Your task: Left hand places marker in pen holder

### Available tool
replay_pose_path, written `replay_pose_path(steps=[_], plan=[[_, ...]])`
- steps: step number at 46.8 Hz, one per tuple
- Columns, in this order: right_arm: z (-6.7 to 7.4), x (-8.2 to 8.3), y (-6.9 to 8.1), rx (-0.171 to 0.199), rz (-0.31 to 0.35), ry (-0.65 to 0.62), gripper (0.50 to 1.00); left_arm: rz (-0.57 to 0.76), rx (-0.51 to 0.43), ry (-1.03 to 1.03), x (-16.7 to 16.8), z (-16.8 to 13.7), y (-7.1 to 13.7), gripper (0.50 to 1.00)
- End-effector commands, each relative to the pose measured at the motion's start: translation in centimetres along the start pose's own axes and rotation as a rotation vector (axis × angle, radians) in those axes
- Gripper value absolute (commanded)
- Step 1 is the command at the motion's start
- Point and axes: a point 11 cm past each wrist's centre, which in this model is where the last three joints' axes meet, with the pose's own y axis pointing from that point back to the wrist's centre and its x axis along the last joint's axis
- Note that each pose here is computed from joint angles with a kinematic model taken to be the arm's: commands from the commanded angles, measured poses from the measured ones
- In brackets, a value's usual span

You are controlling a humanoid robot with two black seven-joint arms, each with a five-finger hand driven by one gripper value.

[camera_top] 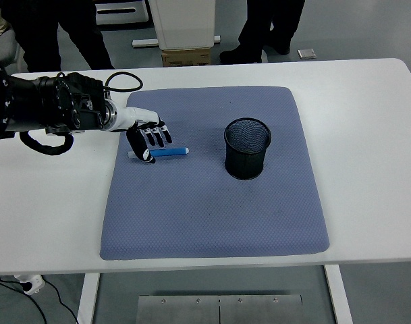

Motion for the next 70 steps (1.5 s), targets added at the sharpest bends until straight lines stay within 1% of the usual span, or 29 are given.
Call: replay_pose_path(steps=[1, 12, 18, 32, 34, 37, 40, 44, 46, 60, 70], plan=[[0.0, 0.0, 0.0, 0.000, -0.002, 0.000, 1.000, 0.000, 0.002, 0.000, 0.0, -0.1, 0.0, 0.783], [0.0, 0.0, 0.0, 0.000, 0.000, 0.000, 1.000, 0.006, 0.005, -0.005, 0.2, -0.1, 0.1, 0.783], [0.0, 0.0, 0.0, 0.000, 0.000, 0.000, 1.000, 0.007, 0.004, -0.006, 0.2, -0.2, 0.1, 0.769], [0.0, 0.0, 0.0, 0.000, 0.001, 0.000, 1.000, 0.015, 0.007, -0.008, 0.2, -0.2, 0.0, 0.760], [0.0, 0.0, 0.0, 0.000, -0.002, 0.000, 1.000, 0.015, 0.005, -0.008, 0.2, -0.2, 0.0, 0.745], [0.0, 0.0, 0.0, 0.000, 0.000, 0.000, 1.000, 0.014, 0.007, -0.007, 0.2, -0.3, 0.0, 0.710], [0.0, 0.0, 0.0, 0.000, 0.000, 0.000, 1.000, 0.012, 0.008, -0.007, 0.1, -0.3, -0.1, 0.698], [0.0, 0.0, 0.0, 0.000, -0.002, 0.000, 1.000, 0.009, 0.009, -0.008, 0.0, -0.4, 0.0, 0.663], [0.0, 0.0, 0.0, 0.000, 0.000, 0.000, 1.000, 0.010, 0.009, -0.006, 0.1, -0.4, 0.0, 0.657], [0.0, 0.0, 0.0, 0.000, 0.000, 0.000, 1.000, 0.004, 0.020, -0.009, -0.4, -0.9, -0.3, 0.666], [0.0, 0.0, 0.0, 0.000, -0.002, 0.000, 1.000, 0.031, 0.032, -0.024, 0.0, -1.4, -0.2, 0.669]])
